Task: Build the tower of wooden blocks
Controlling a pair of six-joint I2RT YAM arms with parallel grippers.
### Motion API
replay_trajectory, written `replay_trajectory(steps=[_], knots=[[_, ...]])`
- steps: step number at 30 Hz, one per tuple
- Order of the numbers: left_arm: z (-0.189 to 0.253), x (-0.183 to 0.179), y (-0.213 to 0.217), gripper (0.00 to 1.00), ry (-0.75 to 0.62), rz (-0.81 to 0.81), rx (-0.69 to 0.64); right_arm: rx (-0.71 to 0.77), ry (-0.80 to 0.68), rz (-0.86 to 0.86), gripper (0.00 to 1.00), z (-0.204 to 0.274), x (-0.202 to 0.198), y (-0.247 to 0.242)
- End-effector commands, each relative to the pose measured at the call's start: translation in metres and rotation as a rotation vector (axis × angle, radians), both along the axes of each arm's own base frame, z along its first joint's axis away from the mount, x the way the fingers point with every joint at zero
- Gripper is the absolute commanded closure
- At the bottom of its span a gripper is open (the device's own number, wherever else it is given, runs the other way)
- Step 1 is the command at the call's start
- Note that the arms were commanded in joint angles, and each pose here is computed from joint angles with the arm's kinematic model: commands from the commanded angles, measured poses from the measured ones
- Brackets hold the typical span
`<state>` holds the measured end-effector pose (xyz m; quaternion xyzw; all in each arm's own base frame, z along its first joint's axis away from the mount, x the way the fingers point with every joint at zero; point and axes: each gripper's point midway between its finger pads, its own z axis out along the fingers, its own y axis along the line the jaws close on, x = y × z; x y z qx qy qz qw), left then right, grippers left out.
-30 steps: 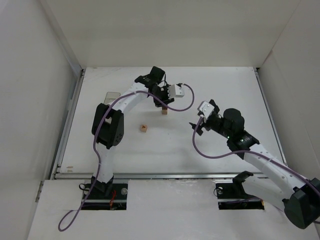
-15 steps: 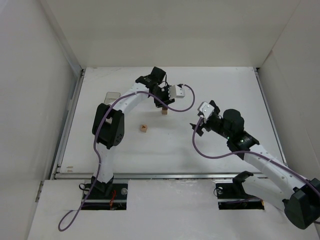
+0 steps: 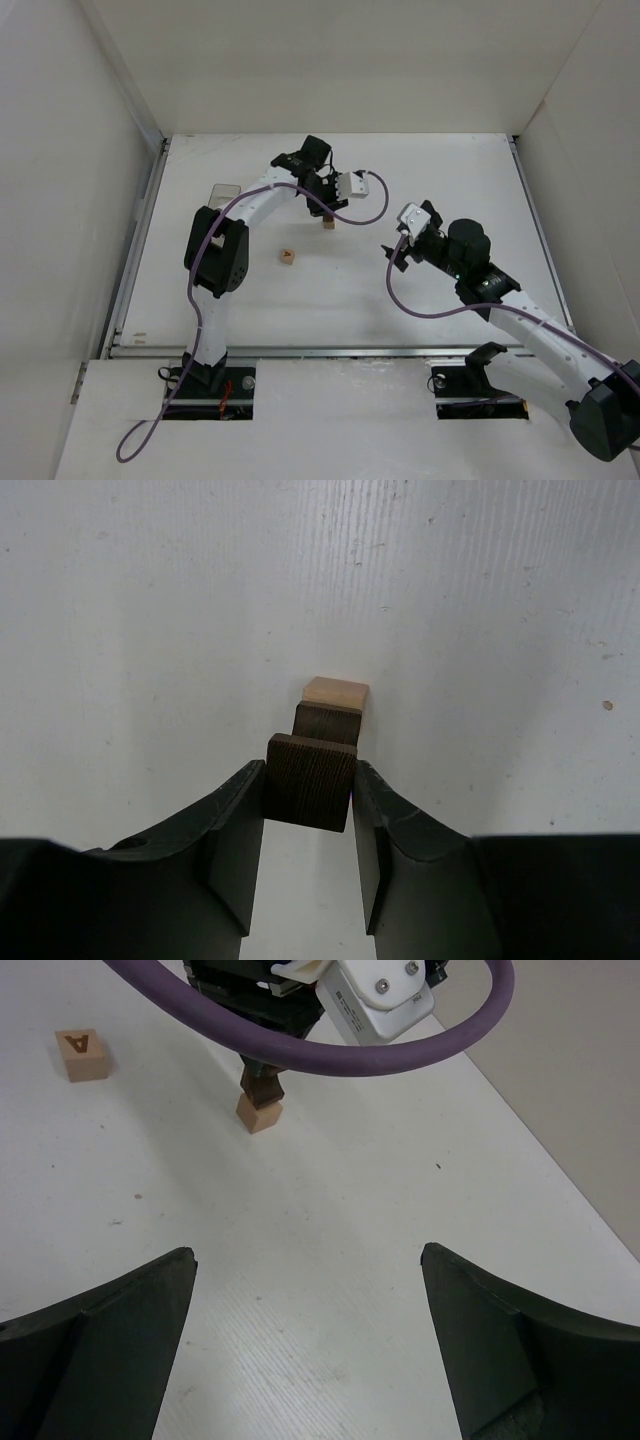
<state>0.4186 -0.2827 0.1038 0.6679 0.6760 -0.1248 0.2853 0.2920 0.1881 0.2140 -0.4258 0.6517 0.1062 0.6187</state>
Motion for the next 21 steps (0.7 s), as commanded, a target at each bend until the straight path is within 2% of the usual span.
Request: replay_trajectory(steps=[1, 21], knots=[[0.0019, -0.0055, -0.0055, 1.0, 0.006, -0.031, -0.02, 0.006, -0.034, -0.016, 0.0, 0.0099, 0.0019, -0.0038], [0.0007, 0.001, -0.0096, 1.0, -0.016, -0.014, -0.043, 0.002, -0.026, -0.015, 0.0, 0.0077, 0.0012, -0.0041]])
